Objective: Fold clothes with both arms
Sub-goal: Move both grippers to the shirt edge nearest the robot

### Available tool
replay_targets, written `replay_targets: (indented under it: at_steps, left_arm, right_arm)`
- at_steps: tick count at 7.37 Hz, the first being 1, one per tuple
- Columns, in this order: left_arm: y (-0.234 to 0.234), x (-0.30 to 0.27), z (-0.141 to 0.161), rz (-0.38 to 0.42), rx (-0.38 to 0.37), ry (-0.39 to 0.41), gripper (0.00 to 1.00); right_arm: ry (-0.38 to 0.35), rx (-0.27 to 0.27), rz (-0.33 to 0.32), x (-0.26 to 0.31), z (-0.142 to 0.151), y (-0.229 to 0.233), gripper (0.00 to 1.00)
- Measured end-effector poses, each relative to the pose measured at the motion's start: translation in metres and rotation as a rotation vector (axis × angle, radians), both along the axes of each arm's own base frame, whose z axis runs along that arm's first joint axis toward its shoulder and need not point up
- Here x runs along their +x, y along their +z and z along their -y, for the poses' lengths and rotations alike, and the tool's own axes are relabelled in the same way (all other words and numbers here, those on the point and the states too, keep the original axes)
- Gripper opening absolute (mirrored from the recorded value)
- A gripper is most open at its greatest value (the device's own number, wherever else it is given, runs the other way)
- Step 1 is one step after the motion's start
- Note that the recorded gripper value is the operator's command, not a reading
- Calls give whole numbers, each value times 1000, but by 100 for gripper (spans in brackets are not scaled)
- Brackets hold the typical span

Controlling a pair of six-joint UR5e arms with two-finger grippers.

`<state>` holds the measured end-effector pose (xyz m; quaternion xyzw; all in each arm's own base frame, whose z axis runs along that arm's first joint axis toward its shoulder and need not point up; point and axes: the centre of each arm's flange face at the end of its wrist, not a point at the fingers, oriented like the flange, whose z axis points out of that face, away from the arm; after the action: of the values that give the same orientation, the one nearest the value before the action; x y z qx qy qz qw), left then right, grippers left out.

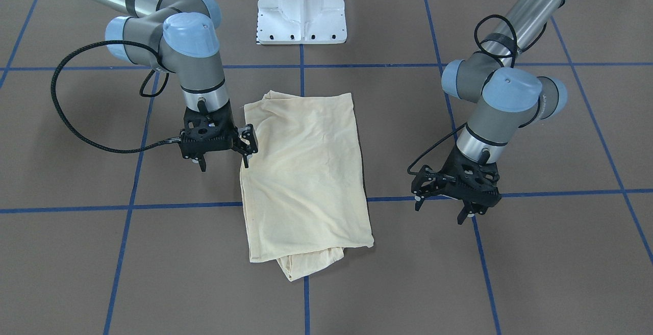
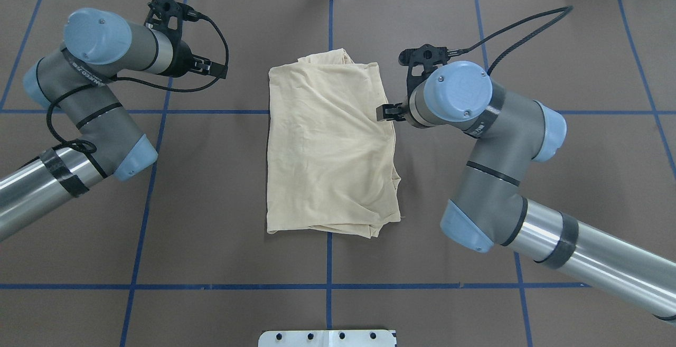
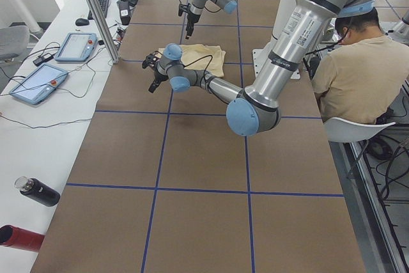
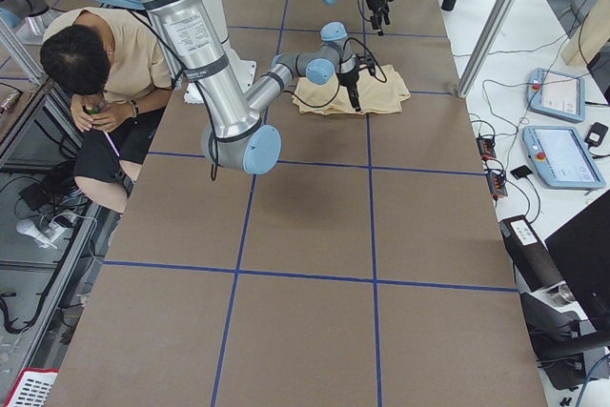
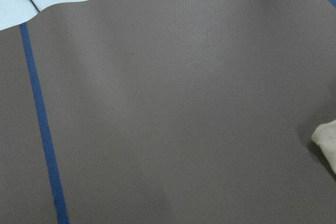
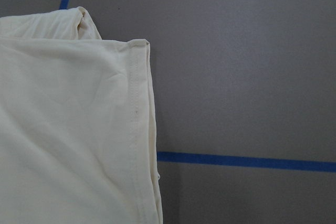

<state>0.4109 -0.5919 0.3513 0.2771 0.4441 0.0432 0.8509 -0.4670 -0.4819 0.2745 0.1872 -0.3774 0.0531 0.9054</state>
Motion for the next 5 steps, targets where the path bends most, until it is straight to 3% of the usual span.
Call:
replay_targets:
  at_steps: [3,5]
  left_arm:
    - [-39,36,-110,-188,-136,27,100]
    - [-50,77,-192,-215,-243,21,100]
  right_arm:
    - [72,-53,98,73,-52,18,100]
    - [87,-62,181,98,-81,56,100]
